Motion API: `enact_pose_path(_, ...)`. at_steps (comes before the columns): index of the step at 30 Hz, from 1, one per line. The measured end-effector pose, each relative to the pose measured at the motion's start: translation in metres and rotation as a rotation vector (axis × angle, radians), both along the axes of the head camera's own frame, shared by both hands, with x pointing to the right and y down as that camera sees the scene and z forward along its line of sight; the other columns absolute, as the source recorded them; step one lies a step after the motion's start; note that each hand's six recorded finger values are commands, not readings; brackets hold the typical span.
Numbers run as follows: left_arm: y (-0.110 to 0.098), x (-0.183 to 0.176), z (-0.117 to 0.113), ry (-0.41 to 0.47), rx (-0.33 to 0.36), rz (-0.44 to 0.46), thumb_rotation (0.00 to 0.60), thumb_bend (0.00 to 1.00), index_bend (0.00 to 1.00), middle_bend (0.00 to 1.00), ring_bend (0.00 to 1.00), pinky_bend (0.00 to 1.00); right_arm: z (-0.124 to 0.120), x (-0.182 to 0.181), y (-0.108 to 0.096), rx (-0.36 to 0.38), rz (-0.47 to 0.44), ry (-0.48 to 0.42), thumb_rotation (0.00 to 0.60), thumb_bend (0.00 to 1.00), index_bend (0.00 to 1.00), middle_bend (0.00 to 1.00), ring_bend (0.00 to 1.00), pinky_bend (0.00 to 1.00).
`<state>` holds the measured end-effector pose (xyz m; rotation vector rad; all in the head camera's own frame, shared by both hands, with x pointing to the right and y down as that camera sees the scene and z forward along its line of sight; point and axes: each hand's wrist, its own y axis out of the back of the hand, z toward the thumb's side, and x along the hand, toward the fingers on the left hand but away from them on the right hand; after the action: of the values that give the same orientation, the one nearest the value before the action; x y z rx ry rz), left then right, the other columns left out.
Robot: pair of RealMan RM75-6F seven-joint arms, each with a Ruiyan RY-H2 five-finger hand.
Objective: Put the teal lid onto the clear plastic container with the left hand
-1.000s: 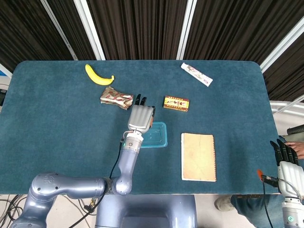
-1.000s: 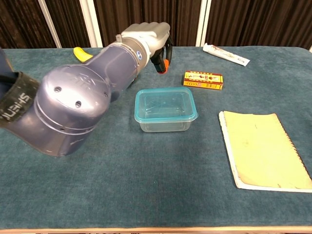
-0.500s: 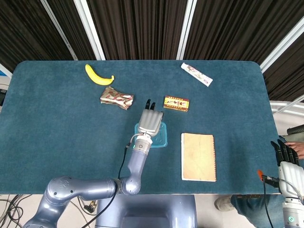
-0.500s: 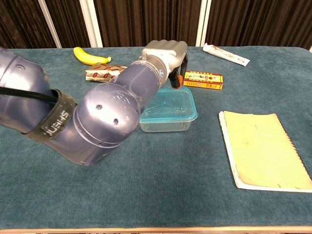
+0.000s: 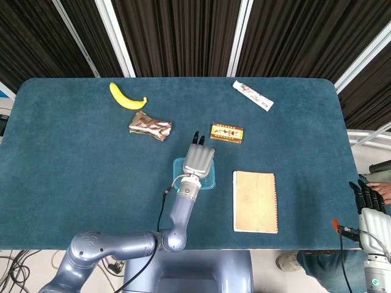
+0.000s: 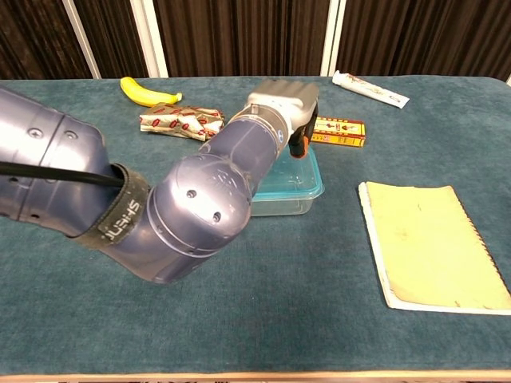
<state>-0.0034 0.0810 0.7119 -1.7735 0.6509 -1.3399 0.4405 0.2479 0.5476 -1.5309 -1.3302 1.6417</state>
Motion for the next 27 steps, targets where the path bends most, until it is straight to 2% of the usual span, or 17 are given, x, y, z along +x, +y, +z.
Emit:
enact_pose_path(11,-0.0014,-0.0008,0.0029,-0.023,0.028,0.005,0.600,0.55,0.63,0.55,0.12,0.05,-0.0011,-0.0032,-0.0008,0.004,-0.037,0.001,0.600,0.27,0.09,0.00,0.02,0.00)
enact_pose_path(27,0.0000,-0.0036,0.0103,-0.059,0.039,0.016,0.600,0.55,0.63,0.53,0.12,0.05,0.0003,-0.0028,0.0001,-0.001,-0.028,-0.009,0.600,0.27,0.09,0.00,0.02,0.00)
